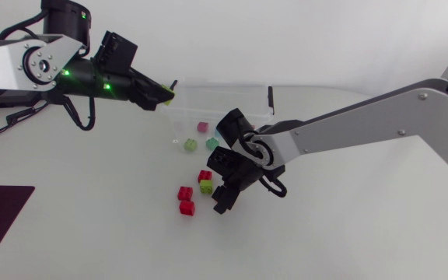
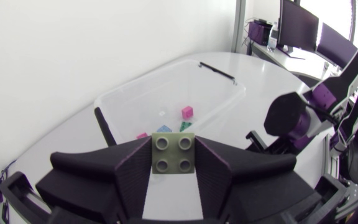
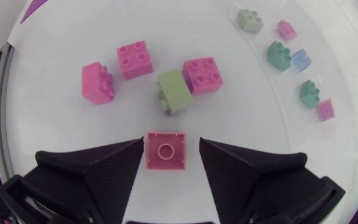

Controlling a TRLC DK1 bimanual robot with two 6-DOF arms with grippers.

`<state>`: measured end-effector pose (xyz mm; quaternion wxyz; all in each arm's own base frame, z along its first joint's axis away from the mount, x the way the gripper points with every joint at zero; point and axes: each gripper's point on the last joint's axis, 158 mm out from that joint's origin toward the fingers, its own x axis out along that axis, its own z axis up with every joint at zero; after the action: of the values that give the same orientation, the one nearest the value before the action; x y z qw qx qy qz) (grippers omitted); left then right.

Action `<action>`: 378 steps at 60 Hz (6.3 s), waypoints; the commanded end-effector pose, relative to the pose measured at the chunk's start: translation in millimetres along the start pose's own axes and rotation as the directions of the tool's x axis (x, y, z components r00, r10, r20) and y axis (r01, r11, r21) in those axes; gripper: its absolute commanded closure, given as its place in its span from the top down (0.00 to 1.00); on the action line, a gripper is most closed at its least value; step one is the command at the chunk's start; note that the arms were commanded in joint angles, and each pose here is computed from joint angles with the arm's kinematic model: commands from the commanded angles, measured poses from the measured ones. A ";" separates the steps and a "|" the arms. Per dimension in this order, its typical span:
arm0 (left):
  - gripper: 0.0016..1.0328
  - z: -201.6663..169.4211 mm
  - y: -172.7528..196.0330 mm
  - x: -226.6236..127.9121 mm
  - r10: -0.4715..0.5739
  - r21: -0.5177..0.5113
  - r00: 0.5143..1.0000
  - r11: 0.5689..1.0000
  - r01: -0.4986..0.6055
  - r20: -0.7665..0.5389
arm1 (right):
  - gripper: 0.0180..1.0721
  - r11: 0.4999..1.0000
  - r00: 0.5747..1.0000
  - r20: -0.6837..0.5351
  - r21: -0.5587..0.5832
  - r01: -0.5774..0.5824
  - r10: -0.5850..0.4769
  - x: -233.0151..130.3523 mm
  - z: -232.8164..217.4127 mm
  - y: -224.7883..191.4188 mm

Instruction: Pick up the duplo bricks and place them in the container

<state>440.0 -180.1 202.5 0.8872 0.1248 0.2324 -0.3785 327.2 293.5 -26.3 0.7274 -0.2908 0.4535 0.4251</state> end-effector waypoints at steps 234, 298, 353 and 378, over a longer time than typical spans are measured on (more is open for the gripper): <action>0.15 -63.0 -8.3 -18.1 -0.175 0.287 0.975 0.935 0.207 -0.135 | 0.66 0.976 0.990 -0.058 -0.172 -0.134 0.126 17.2 29.0 12.7; 0.94 21.0 67.0 102.9 0.138 0.113 0.989 0.983 -0.144 0.057 | 0.32 0.995 0.982 0.173 -0.045 0.090 -0.081 -135.0 55.7 -61.7; 0.90 -202.2 -130.6 -2.4 -0.288 0.366 0.857 0.812 0.455 -0.426 | 0.42 0.949 0.899 0.317 0.197 0.248 -0.301 -126.5 125.0 -205.7; 0.88 -223.0 -147.1 26.0 -0.353 0.357 0.793 0.749 0.557 -0.497 | 0.94 0.963 0.907 0.326 0.133 0.234 -0.266 -156.1 114.2 -154.7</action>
<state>271.6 -199.7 -6.1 0.6483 0.3463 0.3387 -0.5874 501.9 249.3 163.4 0.8636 -0.2276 0.3025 0.3331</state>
